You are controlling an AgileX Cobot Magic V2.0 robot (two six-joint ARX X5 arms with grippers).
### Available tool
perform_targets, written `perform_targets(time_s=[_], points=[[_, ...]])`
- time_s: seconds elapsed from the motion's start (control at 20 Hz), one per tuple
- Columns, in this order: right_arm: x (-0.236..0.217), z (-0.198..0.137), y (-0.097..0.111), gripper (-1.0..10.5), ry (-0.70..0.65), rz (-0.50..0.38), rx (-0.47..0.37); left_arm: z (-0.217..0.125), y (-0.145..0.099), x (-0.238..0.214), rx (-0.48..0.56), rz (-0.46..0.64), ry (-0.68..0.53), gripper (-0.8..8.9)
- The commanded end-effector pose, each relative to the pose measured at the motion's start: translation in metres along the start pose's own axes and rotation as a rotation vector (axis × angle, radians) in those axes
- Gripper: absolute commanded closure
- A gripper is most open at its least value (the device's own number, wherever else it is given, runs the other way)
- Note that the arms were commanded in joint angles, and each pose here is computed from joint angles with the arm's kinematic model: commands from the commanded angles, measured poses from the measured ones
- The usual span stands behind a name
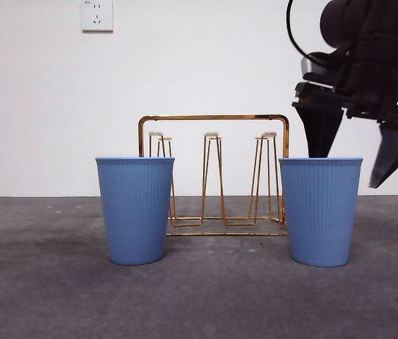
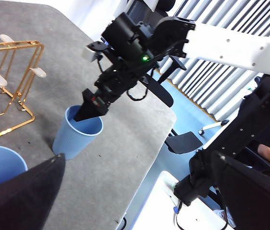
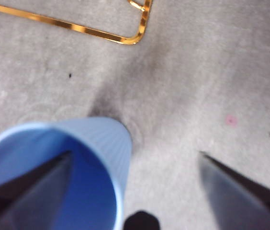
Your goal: Pick up cup 1,put cup 1 in the cup rack,pick up cup 2,put cup 2 in the cup rack
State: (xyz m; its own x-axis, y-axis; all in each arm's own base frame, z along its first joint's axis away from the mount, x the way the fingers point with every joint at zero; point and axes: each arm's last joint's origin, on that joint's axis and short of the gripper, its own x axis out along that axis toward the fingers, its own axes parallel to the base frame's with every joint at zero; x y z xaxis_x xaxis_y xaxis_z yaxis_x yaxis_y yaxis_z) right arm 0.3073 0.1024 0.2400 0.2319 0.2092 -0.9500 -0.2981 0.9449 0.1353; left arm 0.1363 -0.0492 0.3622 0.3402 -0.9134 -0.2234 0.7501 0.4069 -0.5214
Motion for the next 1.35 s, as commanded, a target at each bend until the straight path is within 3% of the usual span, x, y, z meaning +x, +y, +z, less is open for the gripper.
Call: perform_targets(time_s=[0.05, 0.2, 0.5, 0.6, 0.9, 1.1, 1.35], points=[[0.007, 0.003, 0.001, 7.1, 0.003, 0.002, 0.017, 0.001, -0.002, 0.001, 0.008, -0.019, 0.001, 1.45], [0.01, 0.003, 0.001, 8.3, 0.01, 0.003, 0.021, 0.002, -0.003, 0.004, 0.005, -0.037, 0.008, 1.45], [0.011, 0.002, 0.0, 8.5, 0.034, 0.002, 0.024, 0.011, -0.008, 0.007, 0.003, -0.078, -0.043, 1.45], [0.011, 0.001, 0.0, 9.6, 0.038, 0.002, 0.012, 0.014, -0.011, 0.007, 0.001, -0.094, -0.058, 1.45], [-0.001, -0.001, 0.003, 9.6, 0.012, 0.041, -0.031, 0.024, -0.021, 0.012, 0.005, -0.175, -0.106, 1.45], [-0.066, -0.014, 0.013, 9.6, -0.197, 0.138, -0.078, 0.042, -0.034, 0.01, 0.029, -0.273, -0.222, 1.45], [-0.2, -0.057, 0.033, 9.6, -0.722, 0.349, -0.16, 0.067, -0.051, 0.011, 0.089, -0.431, -0.427, 1.45]])
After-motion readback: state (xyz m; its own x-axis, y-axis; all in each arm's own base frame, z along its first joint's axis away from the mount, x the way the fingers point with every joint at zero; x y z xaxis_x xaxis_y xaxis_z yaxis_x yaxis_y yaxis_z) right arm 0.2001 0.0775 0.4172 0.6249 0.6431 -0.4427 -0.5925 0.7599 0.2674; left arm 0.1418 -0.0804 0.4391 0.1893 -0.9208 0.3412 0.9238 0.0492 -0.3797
